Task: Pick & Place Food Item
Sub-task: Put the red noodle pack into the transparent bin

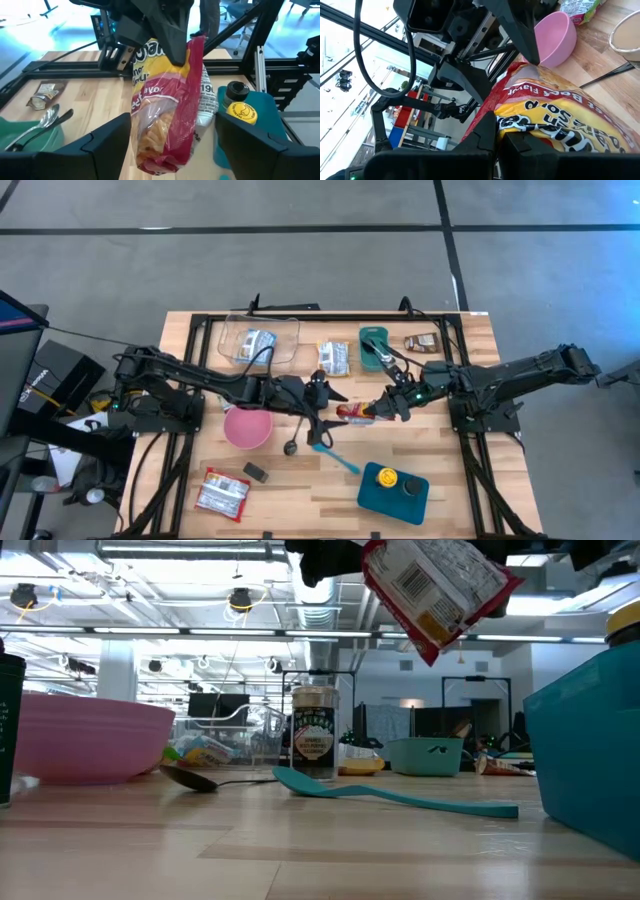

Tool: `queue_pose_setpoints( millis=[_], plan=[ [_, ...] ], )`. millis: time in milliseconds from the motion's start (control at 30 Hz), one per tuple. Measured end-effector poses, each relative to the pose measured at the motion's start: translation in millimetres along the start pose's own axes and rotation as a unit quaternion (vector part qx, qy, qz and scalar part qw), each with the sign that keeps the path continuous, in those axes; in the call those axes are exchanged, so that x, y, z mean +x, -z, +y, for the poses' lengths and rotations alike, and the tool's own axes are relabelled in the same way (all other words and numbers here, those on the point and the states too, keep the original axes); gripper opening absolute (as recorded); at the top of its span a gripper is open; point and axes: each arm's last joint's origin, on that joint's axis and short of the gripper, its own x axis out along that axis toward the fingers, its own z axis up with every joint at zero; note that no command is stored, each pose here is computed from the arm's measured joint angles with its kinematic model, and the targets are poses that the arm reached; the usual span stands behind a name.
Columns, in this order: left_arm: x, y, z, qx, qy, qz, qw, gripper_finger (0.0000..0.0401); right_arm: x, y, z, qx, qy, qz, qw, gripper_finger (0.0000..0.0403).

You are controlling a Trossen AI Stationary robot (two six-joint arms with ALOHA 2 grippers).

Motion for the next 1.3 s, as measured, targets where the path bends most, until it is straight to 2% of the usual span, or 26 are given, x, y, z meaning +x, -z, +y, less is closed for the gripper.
queue_pose_setpoints(
  millis=[267, 433, 567, 967, 1133, 1300],
  plan=[
    [0.0, 0.2, 0.0, 0.0, 0.0, 0.001, 1.0, 0.0229, 0.0, 0.0, 0.0, -0.001, 0.0, 0.0, 1.0, 0.0],
    [0.0, 0.3, 0.0, 0.0, 0.0, 0.002, 1.0, 0.0217, 0.0, 0.0, 0.0, -0.001, 0.0, 0.0, 1.0, 0.0],
    [-0.1, 0.3, 0.0, 0.0, 0.0, 0.002, 1.0, 0.0224, 0.0, 0.0, 0.0, -0.001, 0.0, 0.0, 1.0, 0.0],
    [-0.4, 5.7, 0.5, -0.013, -0.006, 0.03, 0.999, 0.0287, 0.0, 0.0, 0.0, -0.001, 0.0, 0.001, 1.0, 0.0],
    [-0.3, 4.4, 0.4, -0.013, -0.006, 0.023, 1.0, 0.0288, 0.0, 0.1, 0.0, -0.001, -0.001, 0.001, 1.0, 0.0],
    [-0.3, 4.4, 0.4, -0.012, -0.006, 0.023, 1.0, 0.0272, 0.0, 0.2, 0.1, -0.001, -0.001, 0.002, 1.0, 0.0]
  ],
)
